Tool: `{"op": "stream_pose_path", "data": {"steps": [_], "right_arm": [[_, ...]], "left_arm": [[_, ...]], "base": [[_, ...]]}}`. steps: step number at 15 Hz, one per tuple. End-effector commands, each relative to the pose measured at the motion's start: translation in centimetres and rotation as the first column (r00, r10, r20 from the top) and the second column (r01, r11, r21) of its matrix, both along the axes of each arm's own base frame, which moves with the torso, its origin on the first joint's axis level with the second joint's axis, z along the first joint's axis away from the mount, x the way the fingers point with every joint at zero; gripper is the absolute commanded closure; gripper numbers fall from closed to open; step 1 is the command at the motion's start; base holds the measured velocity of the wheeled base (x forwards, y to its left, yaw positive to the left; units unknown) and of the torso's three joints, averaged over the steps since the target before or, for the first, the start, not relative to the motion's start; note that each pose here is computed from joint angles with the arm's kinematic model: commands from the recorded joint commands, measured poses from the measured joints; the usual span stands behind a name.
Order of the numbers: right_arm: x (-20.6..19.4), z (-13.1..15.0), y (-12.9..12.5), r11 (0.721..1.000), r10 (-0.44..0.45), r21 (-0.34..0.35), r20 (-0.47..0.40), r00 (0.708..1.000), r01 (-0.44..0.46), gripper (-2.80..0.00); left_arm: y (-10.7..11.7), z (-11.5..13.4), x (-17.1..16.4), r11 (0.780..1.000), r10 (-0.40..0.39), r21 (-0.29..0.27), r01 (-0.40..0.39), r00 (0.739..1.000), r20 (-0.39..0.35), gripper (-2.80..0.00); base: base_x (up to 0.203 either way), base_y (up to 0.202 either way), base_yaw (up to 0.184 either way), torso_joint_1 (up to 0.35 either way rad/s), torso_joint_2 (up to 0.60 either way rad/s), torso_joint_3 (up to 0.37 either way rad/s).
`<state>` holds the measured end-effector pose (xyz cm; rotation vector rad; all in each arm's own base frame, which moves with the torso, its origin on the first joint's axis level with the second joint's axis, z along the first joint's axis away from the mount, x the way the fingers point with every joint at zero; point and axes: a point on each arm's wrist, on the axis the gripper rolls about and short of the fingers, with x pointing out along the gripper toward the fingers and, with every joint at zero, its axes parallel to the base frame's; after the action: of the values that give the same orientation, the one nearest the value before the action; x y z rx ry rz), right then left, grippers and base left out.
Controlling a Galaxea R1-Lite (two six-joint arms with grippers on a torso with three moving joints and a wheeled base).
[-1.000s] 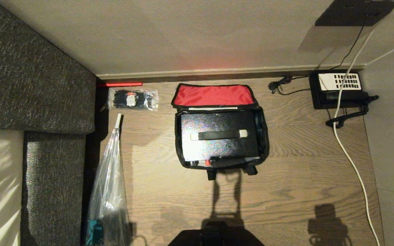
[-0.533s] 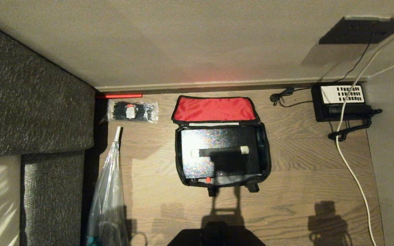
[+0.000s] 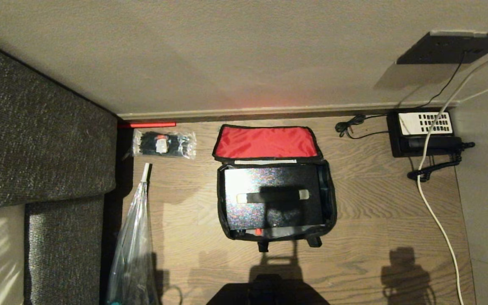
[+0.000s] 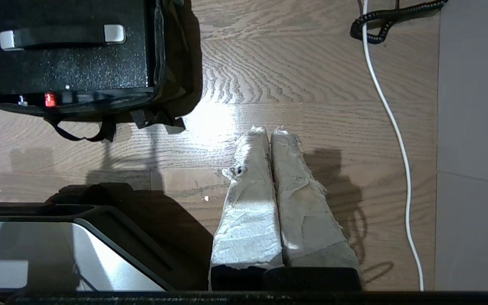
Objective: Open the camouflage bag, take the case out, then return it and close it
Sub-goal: Close the top of the storage box
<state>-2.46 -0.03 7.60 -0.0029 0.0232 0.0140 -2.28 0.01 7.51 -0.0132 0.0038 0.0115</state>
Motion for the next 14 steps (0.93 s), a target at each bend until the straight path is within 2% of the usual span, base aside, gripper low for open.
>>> {"op": "stream_pose_path", "data": {"steps": [1,7,14], "right_arm": [[0.02,-0.02,0.00,1.000,0.001,0.000,-0.003,1.000,-0.001,0.00],[0.01,-0.03,0.00,1.000,0.001,0.000,-0.001,1.000,-0.001,0.00],[0.02,-0.01,0.00,1.000,0.001,0.000,-0.001,1.000,-0.001,0.00]], "left_arm": [[0.00,-0.08,0.02,1.000,0.001,0.001,-0.001,1.000,-0.002,0.00],[0.00,-0.09,0.01,1.000,0.001,0.001,-0.001,1.000,-0.005,0.00],[0.00,-0.10,0.02,1.000,0.001,-0.002,-0.001,1.000,-0.004,0.00]], "base": [[0.000,0.000,0.000,0.000,0.00,0.000],[0.000,0.000,0.000,0.001,0.00,-0.016],[0.000,0.000,0.000,0.004,0.00,-0.184]]}}
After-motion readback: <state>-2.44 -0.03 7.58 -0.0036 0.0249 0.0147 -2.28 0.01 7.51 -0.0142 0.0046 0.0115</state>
